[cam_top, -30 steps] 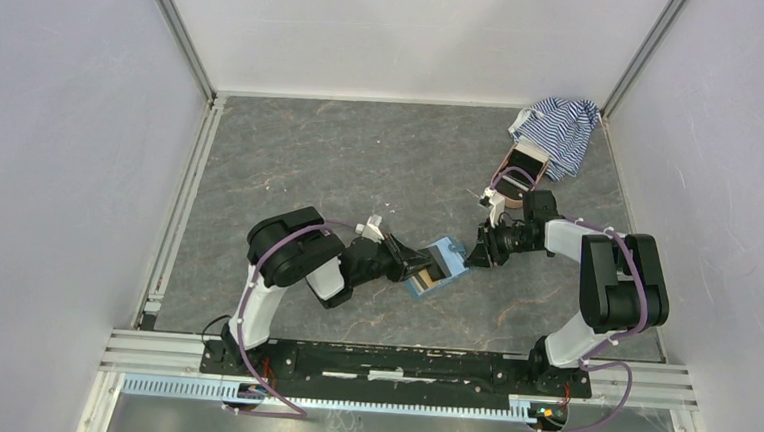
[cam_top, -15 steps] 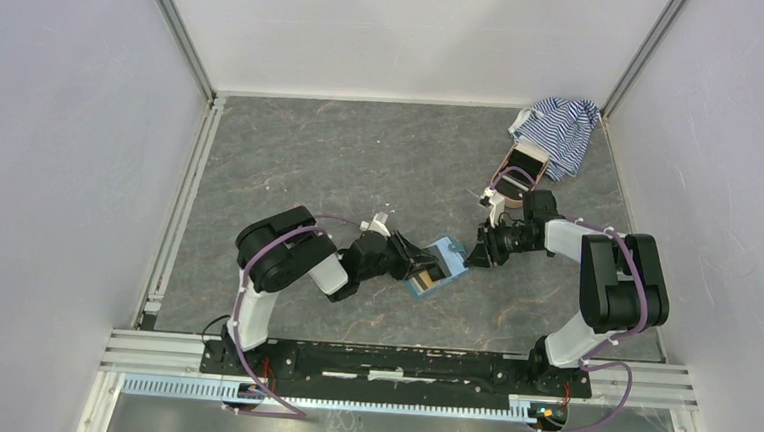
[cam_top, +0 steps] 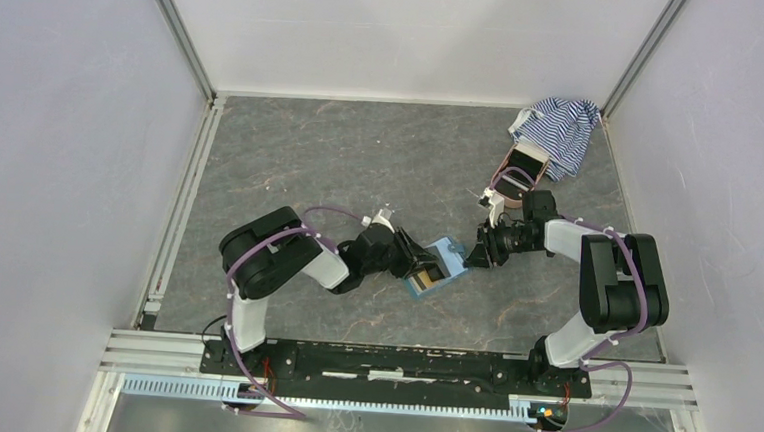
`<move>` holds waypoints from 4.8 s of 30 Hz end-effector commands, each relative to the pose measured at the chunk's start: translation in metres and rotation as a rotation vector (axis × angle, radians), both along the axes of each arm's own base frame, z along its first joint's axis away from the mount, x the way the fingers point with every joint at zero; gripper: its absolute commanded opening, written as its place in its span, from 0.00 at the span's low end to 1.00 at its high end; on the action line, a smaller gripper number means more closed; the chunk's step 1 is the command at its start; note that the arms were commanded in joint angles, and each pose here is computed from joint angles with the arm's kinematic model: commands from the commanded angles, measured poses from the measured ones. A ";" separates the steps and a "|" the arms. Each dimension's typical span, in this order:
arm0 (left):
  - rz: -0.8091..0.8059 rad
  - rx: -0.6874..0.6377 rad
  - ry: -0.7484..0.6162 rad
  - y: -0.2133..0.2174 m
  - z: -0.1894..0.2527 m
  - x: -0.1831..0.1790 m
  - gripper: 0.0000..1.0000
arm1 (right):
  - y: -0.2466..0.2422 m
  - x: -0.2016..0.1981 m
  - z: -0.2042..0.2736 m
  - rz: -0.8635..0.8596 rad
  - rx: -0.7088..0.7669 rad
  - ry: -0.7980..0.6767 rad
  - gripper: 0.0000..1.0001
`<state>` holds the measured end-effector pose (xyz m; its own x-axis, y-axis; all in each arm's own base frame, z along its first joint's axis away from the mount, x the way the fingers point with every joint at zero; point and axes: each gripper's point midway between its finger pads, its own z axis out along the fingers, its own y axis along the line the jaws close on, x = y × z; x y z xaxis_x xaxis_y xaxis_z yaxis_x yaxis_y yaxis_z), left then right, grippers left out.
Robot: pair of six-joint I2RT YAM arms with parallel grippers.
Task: Put the credit cards into the card holder
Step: Insert the credit card into the card holder.
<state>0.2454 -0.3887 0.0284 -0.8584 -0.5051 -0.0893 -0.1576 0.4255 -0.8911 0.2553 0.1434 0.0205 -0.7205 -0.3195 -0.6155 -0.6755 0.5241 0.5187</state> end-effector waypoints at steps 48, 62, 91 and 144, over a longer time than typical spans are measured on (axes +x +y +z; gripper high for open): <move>-0.035 0.067 -0.015 0.003 0.002 -0.002 0.37 | 0.079 -0.052 0.084 0.369 0.260 -0.387 0.12; -0.023 0.046 0.003 0.008 0.001 -0.001 0.38 | 0.104 -0.045 0.061 0.142 0.079 -0.559 0.00; -0.036 0.015 0.024 0.003 -0.001 -0.002 0.39 | 0.104 -0.027 0.029 0.055 -0.207 -0.616 0.00; -0.084 0.023 -0.108 0.009 0.050 -0.003 0.43 | 0.078 -0.007 0.075 0.144 -0.035 -0.607 0.07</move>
